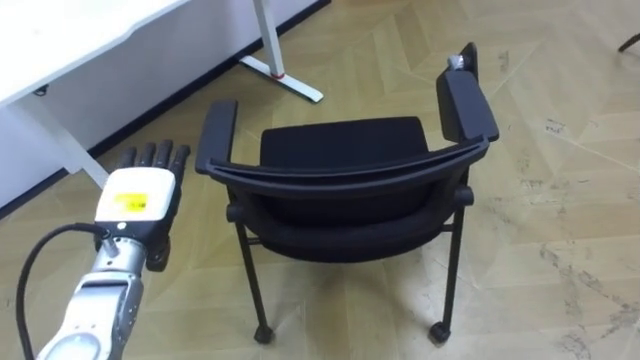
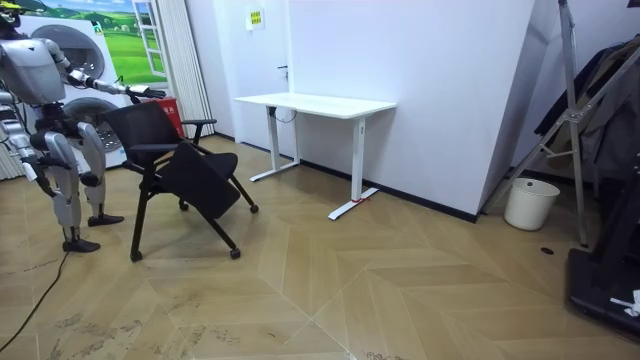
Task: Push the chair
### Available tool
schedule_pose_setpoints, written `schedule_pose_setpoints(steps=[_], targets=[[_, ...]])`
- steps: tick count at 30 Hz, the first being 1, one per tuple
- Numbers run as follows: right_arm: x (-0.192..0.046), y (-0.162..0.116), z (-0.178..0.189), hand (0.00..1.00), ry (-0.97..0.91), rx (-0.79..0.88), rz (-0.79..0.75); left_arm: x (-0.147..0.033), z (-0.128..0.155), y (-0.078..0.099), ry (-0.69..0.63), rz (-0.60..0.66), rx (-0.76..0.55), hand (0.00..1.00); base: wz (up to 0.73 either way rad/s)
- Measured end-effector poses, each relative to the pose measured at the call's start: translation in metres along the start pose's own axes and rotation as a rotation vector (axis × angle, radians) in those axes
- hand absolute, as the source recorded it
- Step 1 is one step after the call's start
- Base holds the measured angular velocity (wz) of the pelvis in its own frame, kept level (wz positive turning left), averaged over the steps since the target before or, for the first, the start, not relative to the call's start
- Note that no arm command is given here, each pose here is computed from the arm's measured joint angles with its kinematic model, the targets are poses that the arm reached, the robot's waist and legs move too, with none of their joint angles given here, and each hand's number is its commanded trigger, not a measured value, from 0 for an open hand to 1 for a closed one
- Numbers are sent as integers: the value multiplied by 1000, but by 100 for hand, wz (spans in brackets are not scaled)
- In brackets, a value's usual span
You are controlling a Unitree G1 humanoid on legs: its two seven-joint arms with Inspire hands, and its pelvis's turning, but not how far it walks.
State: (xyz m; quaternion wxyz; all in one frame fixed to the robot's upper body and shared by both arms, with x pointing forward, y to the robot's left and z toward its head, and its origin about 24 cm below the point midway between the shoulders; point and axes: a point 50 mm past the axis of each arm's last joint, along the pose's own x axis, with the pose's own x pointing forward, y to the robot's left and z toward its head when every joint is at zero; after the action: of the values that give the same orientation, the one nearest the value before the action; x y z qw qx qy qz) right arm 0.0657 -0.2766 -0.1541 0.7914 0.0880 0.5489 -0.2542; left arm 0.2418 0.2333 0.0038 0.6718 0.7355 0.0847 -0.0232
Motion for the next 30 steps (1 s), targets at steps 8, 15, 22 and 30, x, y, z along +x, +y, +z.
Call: schedule_pose_setpoints(steps=[8,15,22,30], targets=[[0,1,-3,0,3,-4,-3,1,3,7,-16,34,19,0,1],[0,15,-17,0,49,9,19,7,29,19,-86,87,-22,0,-1],[-1,15,-20,0,63,-3,13,5,45,16,-154,73,-14,0,-1],[-1,15,-22,0,74,-5,11,5,47,15,-160,69,-16,0,-6]])
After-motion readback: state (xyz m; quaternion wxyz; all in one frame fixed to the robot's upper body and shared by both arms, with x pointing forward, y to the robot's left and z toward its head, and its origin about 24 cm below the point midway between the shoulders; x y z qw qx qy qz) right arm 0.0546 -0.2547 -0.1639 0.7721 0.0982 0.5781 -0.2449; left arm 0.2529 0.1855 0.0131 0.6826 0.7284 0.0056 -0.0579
